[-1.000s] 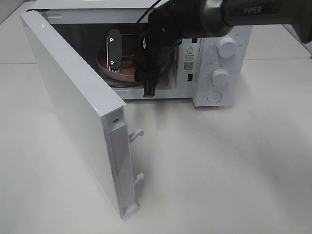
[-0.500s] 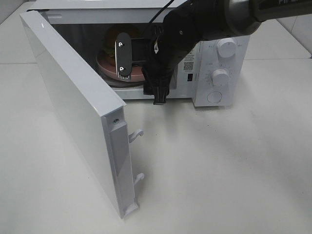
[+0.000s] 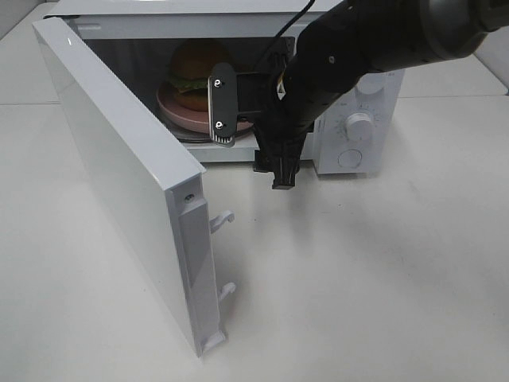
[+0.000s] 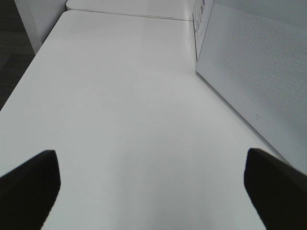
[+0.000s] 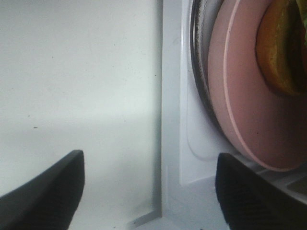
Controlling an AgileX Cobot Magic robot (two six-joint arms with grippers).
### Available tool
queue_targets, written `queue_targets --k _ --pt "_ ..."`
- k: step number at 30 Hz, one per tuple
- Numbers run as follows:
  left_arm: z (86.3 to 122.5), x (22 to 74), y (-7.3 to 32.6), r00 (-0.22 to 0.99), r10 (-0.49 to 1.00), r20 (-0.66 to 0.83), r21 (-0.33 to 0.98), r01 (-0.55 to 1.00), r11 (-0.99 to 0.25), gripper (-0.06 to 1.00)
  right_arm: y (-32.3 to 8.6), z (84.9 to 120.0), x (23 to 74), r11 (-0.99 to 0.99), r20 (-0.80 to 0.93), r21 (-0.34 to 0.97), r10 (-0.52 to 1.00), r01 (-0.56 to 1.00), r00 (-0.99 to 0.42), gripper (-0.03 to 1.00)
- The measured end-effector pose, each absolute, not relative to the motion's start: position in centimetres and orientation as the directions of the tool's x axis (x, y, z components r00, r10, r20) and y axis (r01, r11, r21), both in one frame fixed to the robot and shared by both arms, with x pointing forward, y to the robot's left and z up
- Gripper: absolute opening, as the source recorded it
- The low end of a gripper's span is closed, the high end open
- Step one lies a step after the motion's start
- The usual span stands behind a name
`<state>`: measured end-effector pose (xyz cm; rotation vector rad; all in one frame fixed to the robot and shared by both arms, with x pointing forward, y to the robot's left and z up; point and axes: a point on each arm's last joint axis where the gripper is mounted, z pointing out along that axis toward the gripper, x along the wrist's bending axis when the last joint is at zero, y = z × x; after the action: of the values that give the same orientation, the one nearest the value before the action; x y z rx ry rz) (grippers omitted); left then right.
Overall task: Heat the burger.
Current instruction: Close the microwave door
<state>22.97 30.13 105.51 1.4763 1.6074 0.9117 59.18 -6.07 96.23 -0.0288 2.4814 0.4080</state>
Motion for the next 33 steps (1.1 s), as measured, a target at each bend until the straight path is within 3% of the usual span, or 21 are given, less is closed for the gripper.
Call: queue_targets --k 7,16,33 --pt "105.5 23.0 30.1 -0.046 0.997 -0.064 0.886 0.457 0.078 0.96 -7.8 97.9 56.6 0.926 -0.529 0.378 0.231 0.016 -0.817 0.73" --pt "105.5 23.0 30.1 -0.046 0.997 -0.064 0.886 0.457 0.078 0.96 -9.8 99.3 53.8 0.906 -0.504 0.417 0.296 0.072 -0.811 0.73" --pt "105.5 23.0 30.1 -0.046 0.997 -0.064 0.886 0.457 0.078 0.96 -13.1 100.7 49.2 0.776 -0.352 0.541 0.560 0.325 -0.750 0.73"
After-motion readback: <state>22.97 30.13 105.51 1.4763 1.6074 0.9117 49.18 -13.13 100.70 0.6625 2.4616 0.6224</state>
